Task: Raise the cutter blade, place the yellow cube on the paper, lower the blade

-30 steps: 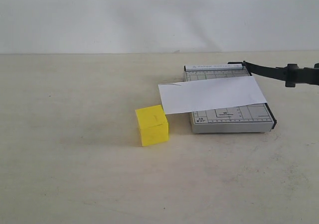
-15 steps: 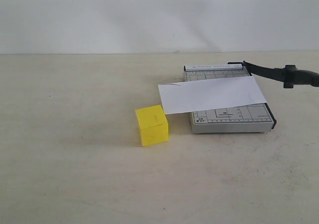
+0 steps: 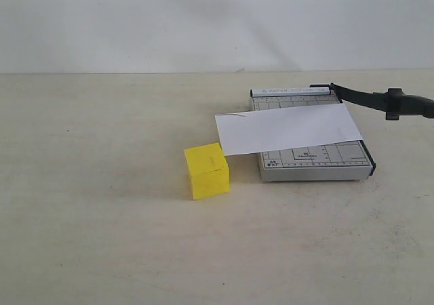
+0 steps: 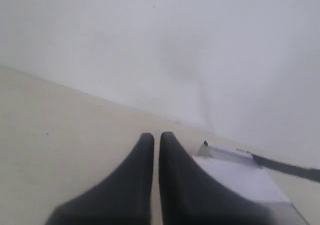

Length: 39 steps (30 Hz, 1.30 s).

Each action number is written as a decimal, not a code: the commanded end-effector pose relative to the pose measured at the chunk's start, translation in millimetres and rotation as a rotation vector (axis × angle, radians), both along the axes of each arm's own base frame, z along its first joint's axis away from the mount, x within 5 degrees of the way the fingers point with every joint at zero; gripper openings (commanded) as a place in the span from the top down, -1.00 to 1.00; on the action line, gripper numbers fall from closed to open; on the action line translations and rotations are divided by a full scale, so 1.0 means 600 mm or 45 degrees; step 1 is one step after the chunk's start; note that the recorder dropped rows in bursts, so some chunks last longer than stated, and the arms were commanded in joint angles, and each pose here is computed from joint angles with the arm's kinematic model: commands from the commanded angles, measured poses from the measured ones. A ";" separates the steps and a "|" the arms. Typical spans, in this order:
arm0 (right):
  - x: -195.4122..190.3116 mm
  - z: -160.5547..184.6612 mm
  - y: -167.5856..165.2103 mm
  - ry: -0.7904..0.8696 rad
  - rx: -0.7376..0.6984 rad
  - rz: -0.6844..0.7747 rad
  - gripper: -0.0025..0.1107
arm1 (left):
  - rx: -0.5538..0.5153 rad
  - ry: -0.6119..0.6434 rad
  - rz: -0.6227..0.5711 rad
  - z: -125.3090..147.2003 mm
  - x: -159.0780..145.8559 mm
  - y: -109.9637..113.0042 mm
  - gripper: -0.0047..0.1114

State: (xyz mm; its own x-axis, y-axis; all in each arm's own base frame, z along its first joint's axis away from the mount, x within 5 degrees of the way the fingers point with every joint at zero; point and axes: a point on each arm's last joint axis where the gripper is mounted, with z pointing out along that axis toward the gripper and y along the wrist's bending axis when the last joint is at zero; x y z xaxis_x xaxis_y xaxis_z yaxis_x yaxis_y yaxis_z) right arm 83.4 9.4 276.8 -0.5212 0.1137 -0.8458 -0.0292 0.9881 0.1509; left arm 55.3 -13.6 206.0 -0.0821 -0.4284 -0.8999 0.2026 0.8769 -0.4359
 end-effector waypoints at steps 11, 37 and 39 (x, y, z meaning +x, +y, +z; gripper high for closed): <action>0.063 -0.063 -0.019 -0.422 -0.176 -0.102 0.96 | 0.381 -0.028 0.033 0.126 0.057 -0.007 0.84; 0.078 -0.136 -0.010 0.129 -0.028 -0.080 0.96 | 0.846 -0.117 -0.755 -0.007 0.359 -0.458 0.84; 0.079 -0.135 -0.010 0.120 -0.029 -0.083 0.96 | 0.879 -0.084 -0.787 -0.011 0.381 -0.490 0.84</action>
